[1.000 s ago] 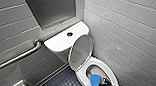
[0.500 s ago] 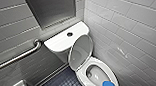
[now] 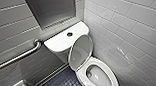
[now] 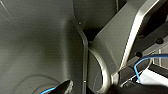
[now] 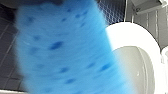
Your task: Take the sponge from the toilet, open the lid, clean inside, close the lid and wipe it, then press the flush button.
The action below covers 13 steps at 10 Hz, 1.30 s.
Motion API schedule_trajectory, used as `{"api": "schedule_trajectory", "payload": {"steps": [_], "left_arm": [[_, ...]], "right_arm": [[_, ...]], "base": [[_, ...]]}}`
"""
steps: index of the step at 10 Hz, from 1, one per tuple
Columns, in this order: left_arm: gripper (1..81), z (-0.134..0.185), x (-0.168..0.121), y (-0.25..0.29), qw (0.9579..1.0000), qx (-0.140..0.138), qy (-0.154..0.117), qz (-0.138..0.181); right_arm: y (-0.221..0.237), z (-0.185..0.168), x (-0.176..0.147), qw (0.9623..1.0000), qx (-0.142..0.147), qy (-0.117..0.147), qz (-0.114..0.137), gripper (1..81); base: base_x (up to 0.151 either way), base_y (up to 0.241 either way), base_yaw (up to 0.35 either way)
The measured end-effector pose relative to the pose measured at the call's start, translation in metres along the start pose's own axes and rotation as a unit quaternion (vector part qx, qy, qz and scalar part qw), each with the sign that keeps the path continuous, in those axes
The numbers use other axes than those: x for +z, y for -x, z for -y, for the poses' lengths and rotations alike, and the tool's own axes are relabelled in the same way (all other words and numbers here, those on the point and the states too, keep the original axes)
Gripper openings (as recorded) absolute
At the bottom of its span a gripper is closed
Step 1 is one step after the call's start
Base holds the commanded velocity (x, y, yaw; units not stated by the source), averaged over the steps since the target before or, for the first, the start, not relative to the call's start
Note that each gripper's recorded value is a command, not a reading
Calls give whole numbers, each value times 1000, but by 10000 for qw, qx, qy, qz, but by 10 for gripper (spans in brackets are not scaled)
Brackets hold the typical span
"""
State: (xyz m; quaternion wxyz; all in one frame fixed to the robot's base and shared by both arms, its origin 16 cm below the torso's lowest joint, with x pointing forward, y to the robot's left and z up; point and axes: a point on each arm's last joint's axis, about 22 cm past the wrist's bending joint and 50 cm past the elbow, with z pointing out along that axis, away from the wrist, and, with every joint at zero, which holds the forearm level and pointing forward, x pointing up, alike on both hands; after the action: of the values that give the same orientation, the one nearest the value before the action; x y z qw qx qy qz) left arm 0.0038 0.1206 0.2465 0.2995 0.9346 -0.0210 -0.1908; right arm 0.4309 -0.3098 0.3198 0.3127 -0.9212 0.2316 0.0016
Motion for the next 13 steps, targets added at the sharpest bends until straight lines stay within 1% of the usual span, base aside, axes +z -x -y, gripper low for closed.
{"api": "schedule_trajectory", "payload": {"steps": [1,4,6,7,8,9,10,11,12,13], "left_arm": [[811,0,0,-1,10000,-1,-1,-15],[811,0,0,-1,10000,-1,-1,-26],[811,0,0,-1,10000,4,-1,-26],[811,0,0,-1,10000,16,-2,-24],[811,0,0,-1,10000,18,-2,-26],[811,0,0,-1,10000,18,-2,-26],[811,0,0,-1,10000,20,-3,-28],[811,0,0,-1,10000,20,-5,-28],[811,0,0,-1,10000,19,-3,-22],[811,0,0,-1,10000,23,-3,-27]], "right_arm": [[1,-3,-14,10000,32,16,-19,10],[24,38,-29,9990,84,-393,174,10],[25,44,-43,9989,64,-431,185,10],[27,53,-45,9984,30,-511,224,10],[25,71,-43,9975,-57,-663,237,10],[14,87,-43,9966,-186,-782,198,10],[2,99,-42,9958,-312,-842,174,10],[-5,113,-37,9946,-435,-923,207,10],[-3,130,-31,9928,-530,-1020,334,10],[-6,148,-23,9906,-648,-1136,398,10]], "base": [[0,0,0],[0,0,0],[0,0,0],[0,0,0],[0,0,0],[0,0,0],[0,0,0],[0,0,0],[0,0,0],[0,0,0]]}}
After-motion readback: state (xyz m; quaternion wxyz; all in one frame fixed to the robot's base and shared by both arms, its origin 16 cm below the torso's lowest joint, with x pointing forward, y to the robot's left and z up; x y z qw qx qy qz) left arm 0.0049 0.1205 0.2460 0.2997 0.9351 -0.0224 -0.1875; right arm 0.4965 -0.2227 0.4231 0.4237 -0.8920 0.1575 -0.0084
